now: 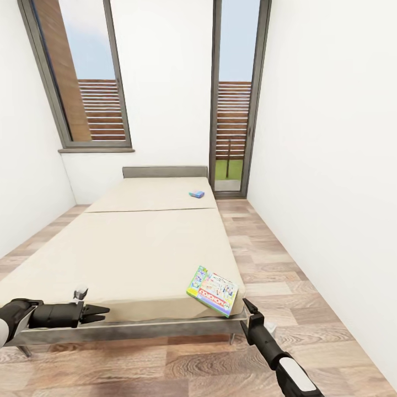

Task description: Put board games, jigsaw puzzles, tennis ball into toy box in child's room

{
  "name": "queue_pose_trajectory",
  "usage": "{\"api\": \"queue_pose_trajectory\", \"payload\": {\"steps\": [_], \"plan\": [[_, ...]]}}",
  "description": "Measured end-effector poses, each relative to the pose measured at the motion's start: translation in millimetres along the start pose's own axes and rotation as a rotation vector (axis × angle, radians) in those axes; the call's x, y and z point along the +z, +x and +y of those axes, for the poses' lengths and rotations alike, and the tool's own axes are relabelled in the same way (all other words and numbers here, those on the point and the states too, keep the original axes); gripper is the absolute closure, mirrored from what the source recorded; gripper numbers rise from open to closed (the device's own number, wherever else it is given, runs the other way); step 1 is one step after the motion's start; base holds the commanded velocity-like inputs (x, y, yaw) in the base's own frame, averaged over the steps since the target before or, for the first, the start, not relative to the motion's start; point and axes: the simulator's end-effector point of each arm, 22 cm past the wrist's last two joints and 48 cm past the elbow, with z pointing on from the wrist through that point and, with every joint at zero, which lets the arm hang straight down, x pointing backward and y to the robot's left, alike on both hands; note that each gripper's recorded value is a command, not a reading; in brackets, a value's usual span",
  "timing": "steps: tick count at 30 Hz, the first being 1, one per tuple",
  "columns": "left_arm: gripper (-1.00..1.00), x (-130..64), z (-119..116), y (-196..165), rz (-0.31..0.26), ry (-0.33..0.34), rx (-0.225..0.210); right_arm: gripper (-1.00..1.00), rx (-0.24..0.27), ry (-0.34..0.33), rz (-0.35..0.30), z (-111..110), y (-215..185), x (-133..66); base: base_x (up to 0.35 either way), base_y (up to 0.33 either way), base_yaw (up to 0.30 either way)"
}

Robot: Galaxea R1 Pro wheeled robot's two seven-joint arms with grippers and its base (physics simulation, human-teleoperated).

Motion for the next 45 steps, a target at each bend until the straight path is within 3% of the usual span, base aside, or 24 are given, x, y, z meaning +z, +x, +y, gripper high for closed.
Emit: {"api": "queue_pose_trajectory", "payload": {"steps": [21,31,45], "plan": [[-1.0,10.5,25,19,-0.003,0.0,0.0,-1.0,-0.002,0.009,0.005,-36,6,2.0,0.0,0.0,0.0],[-1.0,10.5,25,19,-0.003,0.0,-0.002,-1.0,-0.069,0.058,0.044,-47,16,2.2,0.0,0.0,0.0],[-1.0,8.8,26,19,-0.006,-0.001,-0.006,-1.0,-0.085,0.074,0.05,-51,17,1.8,0.0,0.107,0.0]]}}
